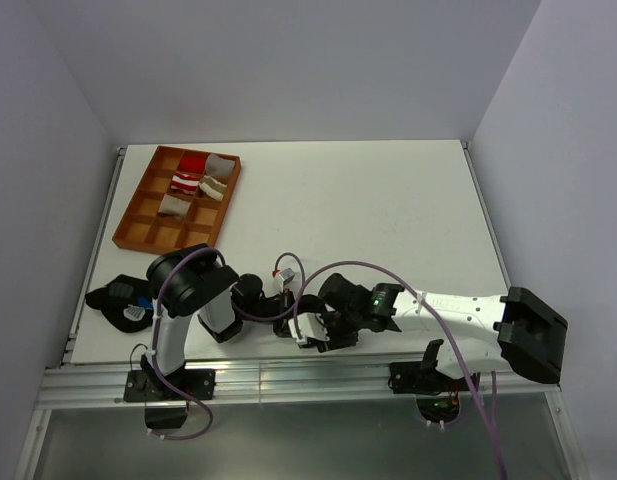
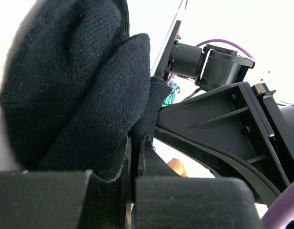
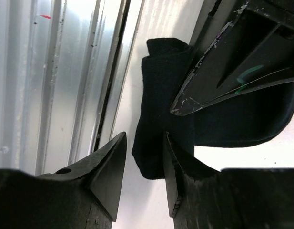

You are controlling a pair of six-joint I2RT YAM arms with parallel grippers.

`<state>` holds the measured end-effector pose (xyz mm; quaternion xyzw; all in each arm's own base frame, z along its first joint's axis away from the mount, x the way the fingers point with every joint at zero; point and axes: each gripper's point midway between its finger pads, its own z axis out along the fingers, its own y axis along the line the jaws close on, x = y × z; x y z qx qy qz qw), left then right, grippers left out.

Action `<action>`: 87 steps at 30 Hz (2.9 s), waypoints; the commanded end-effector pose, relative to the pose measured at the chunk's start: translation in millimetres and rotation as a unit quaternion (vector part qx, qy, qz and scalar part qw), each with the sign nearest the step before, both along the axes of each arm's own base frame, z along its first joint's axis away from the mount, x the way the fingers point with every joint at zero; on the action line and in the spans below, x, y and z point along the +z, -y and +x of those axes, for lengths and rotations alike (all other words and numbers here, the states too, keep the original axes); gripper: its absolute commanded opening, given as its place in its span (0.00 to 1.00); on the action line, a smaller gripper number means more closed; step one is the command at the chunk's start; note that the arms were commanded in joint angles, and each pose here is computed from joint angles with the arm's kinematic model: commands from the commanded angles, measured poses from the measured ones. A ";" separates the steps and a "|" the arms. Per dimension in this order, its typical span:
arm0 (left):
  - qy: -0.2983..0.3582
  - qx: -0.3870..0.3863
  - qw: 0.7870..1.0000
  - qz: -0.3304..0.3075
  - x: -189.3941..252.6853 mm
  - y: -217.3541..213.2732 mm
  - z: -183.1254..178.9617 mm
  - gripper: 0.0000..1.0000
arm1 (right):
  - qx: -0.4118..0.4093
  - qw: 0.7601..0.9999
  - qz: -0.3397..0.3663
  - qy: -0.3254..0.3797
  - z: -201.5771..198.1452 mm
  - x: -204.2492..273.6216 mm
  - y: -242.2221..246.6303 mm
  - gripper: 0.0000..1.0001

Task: Roll the socks
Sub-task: Roll the sock at the center of the board.

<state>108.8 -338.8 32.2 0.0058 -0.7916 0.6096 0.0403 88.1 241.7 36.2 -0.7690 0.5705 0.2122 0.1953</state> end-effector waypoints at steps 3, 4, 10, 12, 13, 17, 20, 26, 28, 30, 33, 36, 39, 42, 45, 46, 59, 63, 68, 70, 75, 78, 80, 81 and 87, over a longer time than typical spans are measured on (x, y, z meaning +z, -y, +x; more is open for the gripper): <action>-0.016 0.001 1.000 0.019 -7.7 -3.8 -2.1 0.00 | -0.016 0.999 0.028 0.039 11.5 4.6 -13.2 0.46; -0.016 0.002 1.000 0.021 -8.8 -4.1 -2.2 0.00 | -0.019 0.998 0.030 0.045 13.3 5.0 -11.8 0.47; -0.018 0.001 1.000 0.023 -10.4 -4.7 -3.0 0.00 | -0.014 0.997 0.045 0.053 11.0 13.3 -9.8 0.56; -0.019 0.001 1.000 0.020 -9.3 -4.1 -2.6 0.00 | -0.015 0.998 0.041 0.051 10.2 10.4 -8.8 0.56; -0.017 0.001 1.000 0.018 -8.3 -3.5 -2.1 0.00 | -0.017 0.998 0.041 0.052 10.7 9.6 -8.9 0.57; -0.019 0.001 1.000 0.018 -8.5 -2.8 -2.1 0.00 | -0.013 0.998 0.040 0.050 9.0 6.8 -9.6 0.57; -0.020 0.001 1.000 0.017 -7.1 -2.4 -1.3 0.00 | -0.010 0.998 0.034 0.045 6.9 4.2 -9.6 0.57; -0.015 -0.001 1.000 0.013 -2.7 -0.7 -0.1 0.00 | -0.007 0.999 0.028 0.040 5.6 -1.8 -12.9 0.56; -0.014 -0.001 1.000 0.014 -2.5 0.1 0.7 0.00 | -0.007 0.999 0.027 0.041 6.5 -1.3 -15.2 0.56; -0.013 -0.003 1.000 0.013 -0.8 0.2 0.4 0.00 | -0.011 0.999 0.024 0.041 7.5 -1.0 -17.3 0.55; -0.010 -0.007 1.000 0.011 1.8 0.9 0.3 0.00 | -0.021 0.999 0.009 0.046 12.2 -4.7 -18.3 0.48; -0.003 -0.010 1.000 0.015 3.8 1.1 0.8 0.00 | -0.035 0.998 -0.003 0.057 18.5 -8.8 -18.4 0.37; 0.011 -0.008 1.000 0.025 4.9 1.3 3.5 0.05 | -0.042 0.997 -0.019 0.064 22.6 -14.4 -14.4 0.20; 0.037 -0.008 0.998 0.047 5.4 0.4 10.9 0.13 | -0.048 0.996 -0.030 0.067 24.1 -19.3 -9.7 0.16; 0.063 -0.002 0.994 0.086 3.7 -3.9 22.8 0.22 | -0.054 0.995 -0.032 0.080 27.5 -18.4 -5.8 0.15; 0.073 0.005 0.993 0.089 8.0 -4.3 30.8 0.26 | -0.055 0.994 -0.029 0.084 28.9 -16.4 -5.9 0.15; 0.114 0.046 0.974 0.192 5.7 -40.1 65.3 0.28 | -0.065 0.993 -0.040 0.093 33.1 -16.7 -1.0 0.14; 0.115 0.042 0.972 0.199 3.9 -41.9 63.7 0.27 | -0.066 0.992 -0.040 0.098 35.0 -15.7 -0.9 0.14; 0.106 0.035 0.971 0.212 -10.1 -38.9 69.2 0.25 | -0.060 0.993 -0.043 0.096 34.3 -13.4 -1.8 0.13; 0.107 0.034 0.971 0.212 -11.5 -34.7 74.5 0.24 | -0.053 0.994 -0.041 0.089 31.6 -11.5 -2.9 0.14; 0.103 0.041 0.969 0.223 -21.3 -30.0 88.6 0.20 | -0.035 0.997 -0.048 0.047 23.1 -5.0 -0.8 0.13; 0.099 0.046 0.966 0.235 -26.9 -29.6 94.9 0.18 | -0.020 0.998 -0.056 0.001 15.9 -0.9 0.6 0.13; 0.095 0.048 0.966 0.237 -28.9 -28.3 96.0 0.17 | -0.021 0.998 -0.053 -0.030 17.4 4.6 0.7 0.13; 0.094 0.051 0.966 0.236 -29.3 -28.1 97.2 0.16 | -0.024 0.997 -0.060 -0.045 19.0 2.0 2.1 0.13; 0.095 0.062 0.967 0.230 -27.4 -28.7 96.5 0.14 | -0.073 0.984 -0.083 -0.141 45.1 -4.6 10.1 0.13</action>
